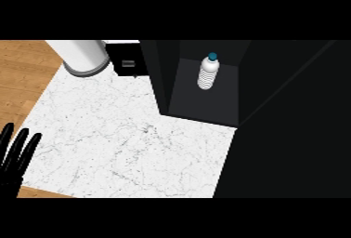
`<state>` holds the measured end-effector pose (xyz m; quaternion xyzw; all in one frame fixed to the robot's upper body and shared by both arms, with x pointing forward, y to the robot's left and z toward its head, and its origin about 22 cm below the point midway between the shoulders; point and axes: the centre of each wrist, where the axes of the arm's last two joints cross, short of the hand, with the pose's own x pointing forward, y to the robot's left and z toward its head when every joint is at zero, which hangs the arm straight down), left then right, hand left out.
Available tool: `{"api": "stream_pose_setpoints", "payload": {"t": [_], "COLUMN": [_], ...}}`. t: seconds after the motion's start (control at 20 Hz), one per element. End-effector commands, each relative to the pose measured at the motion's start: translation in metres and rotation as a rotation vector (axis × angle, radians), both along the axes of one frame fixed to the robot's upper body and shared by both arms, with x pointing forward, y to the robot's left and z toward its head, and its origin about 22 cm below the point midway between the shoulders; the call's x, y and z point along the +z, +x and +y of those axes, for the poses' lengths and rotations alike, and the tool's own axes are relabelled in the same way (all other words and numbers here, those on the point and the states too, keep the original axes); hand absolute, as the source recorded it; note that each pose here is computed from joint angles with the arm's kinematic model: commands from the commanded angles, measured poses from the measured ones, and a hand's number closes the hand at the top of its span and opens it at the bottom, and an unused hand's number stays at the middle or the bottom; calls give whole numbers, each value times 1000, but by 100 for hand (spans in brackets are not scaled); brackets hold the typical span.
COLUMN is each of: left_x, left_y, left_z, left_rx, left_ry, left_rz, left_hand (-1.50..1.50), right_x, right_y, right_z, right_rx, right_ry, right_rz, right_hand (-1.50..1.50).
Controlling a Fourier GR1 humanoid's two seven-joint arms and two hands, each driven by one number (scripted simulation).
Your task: Pick up the bottled water, place it into the cabinet and close the cabinet
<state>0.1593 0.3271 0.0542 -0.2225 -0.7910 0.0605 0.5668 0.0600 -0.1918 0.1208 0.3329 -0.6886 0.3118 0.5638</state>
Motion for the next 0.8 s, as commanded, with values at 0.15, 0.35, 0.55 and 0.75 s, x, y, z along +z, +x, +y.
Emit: {"api": "stream_pose_setpoints", "payload": {"t": [0.15,0.35,0.55,0.75], "left_x": [4,8,9,10], "left_y": [0,6,6,7], "left_z": [5,8,12,17], "left_rx": [-37,-53,-56,-44], "left_ry": [10,25,23,34], "left_rz": [1,-4,-8,-8], "left_hand": [-150,-150,-150,-150], "right_x": [13,19,20,23], "right_y": [2,13,21,23], "right_z": [23,15,17,17], "right_rx": [211,285,276,287], "right_ry": [-41,-155,-136,-162], "right_rz": [-58,-161,-189,-203], "right_hand": [150,-150,150,150]}}
